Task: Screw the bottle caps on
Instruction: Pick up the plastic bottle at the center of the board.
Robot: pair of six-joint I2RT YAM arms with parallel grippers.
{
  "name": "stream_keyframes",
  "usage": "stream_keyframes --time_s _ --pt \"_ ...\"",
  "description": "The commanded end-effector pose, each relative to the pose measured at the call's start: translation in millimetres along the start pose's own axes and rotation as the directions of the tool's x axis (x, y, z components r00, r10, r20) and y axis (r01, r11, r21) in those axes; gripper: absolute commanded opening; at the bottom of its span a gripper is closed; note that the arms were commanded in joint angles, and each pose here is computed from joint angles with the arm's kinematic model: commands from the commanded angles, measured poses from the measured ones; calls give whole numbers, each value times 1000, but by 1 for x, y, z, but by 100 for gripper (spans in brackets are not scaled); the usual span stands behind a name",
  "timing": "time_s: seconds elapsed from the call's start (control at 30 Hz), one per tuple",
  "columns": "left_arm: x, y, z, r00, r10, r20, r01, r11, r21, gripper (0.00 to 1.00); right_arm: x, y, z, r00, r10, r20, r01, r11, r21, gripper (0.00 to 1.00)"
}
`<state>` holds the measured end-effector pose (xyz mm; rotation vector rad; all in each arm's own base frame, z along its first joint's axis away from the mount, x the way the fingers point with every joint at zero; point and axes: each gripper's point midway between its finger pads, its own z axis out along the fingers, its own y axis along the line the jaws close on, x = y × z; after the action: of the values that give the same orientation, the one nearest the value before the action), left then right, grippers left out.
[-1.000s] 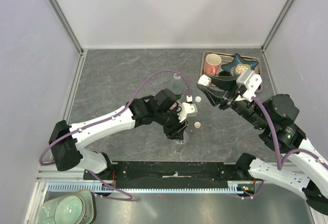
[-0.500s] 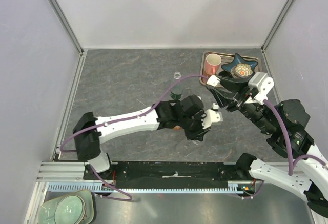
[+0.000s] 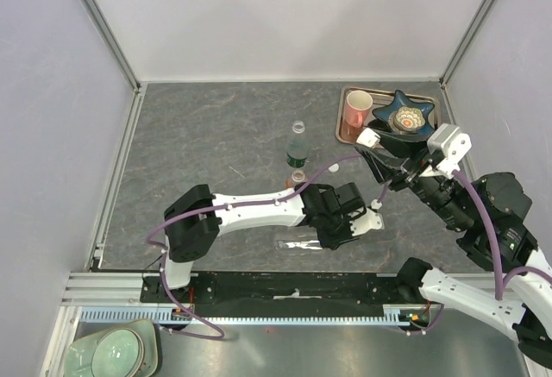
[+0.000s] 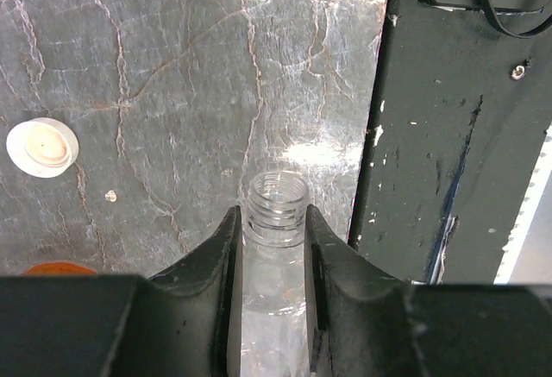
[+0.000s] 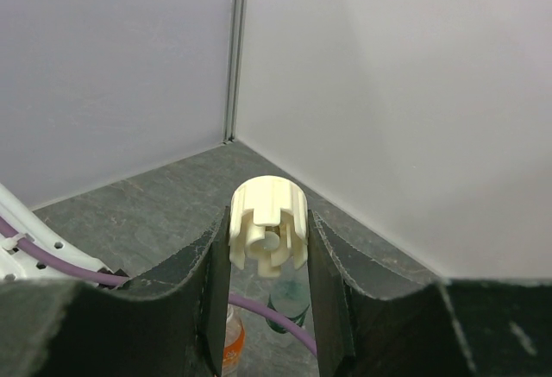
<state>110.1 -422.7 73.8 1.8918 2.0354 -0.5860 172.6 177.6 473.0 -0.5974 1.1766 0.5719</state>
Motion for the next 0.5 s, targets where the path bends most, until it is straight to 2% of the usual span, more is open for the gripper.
stream_keyframes --time_s 0.0,0.1,0.17,0.2,0.3,0.47 --pt "-14 -4 -5 998 64 28 -64 998 -11 2 -15 -4 -6 999 21 35 -22 1000 21 15" --pt "-12 -9 0 997 70 18 -70 998 1 3 -11 -4 -6 999 24 28 -24 999 21 15" --pt "-11 -13 4 997 74 16 -74 997 8 9 -10 -5 -7 999 24 26 -24 999 26 15" --pt "-9 -16 8 997 78 8 -78 997 15 16 -10 -5 -8 999 24 27 -24 999 27 15" --pt "-3 -19 15 996 84 -3 -84 996 22 27 -10 -6 -10 999 24 25 -24 999 33 15" --pt "8 -20 20 996 85 -20 -85 996 21 31 -10 -7 -12 1000 23 18 -24 999 35 16"
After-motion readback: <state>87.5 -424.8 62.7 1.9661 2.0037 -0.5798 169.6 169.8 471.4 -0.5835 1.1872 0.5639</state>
